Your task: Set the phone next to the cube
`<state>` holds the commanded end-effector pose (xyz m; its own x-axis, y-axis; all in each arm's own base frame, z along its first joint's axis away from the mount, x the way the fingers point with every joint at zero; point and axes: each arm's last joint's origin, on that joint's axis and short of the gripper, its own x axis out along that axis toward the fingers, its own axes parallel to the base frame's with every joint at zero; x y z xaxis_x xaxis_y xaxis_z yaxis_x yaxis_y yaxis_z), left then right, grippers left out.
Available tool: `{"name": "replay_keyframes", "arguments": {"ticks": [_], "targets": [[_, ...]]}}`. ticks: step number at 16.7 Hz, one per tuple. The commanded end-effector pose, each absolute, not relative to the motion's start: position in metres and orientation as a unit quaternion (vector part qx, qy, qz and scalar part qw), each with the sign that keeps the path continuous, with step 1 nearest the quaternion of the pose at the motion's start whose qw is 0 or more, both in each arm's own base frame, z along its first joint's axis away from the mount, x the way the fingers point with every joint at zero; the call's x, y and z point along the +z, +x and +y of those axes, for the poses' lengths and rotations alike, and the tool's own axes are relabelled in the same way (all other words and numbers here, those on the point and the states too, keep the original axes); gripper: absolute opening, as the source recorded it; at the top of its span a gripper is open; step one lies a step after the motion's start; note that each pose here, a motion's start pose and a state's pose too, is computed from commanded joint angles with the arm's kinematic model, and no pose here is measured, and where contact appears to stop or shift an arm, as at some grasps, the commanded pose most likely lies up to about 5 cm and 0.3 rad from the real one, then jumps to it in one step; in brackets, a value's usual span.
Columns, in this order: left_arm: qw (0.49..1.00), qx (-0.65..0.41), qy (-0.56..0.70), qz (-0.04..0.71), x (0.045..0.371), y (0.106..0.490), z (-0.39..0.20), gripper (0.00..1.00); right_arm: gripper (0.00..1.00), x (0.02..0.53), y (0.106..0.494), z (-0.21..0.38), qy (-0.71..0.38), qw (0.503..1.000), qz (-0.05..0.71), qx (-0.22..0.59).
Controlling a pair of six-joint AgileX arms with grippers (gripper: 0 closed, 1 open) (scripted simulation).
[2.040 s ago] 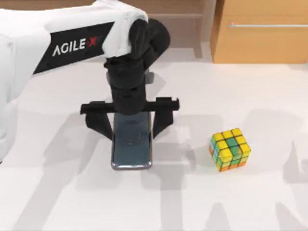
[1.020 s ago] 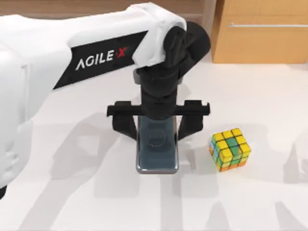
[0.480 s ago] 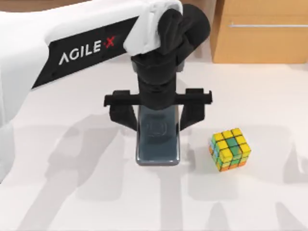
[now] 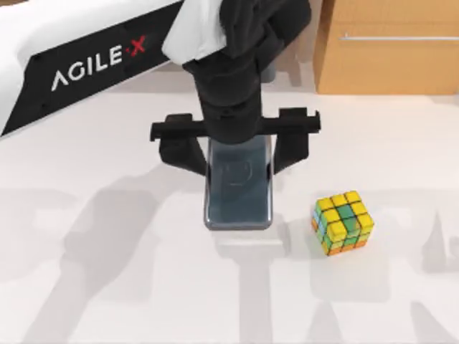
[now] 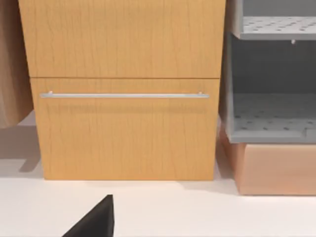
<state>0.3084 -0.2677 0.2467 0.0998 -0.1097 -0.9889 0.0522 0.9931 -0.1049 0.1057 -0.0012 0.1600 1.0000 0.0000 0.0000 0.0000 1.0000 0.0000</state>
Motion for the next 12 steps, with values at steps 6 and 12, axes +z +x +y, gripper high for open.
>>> {"name": "replay_keyframes", "arguments": {"ticks": [6, 12], "targets": [[0.756, -0.071, -0.038, 0.649, 0.26, 0.308, -0.267, 0.0, 1.0, 0.16, 0.106, -0.001, 0.0, 1.0, 0.0, 0.0], [0.765, -0.076, -0.048, 0.637, 0.253, 0.311, -0.271, 0.0, 1.0, 0.16, 0.106, -0.001, 0.0, 1.0, 0.0, 0.0]]}}
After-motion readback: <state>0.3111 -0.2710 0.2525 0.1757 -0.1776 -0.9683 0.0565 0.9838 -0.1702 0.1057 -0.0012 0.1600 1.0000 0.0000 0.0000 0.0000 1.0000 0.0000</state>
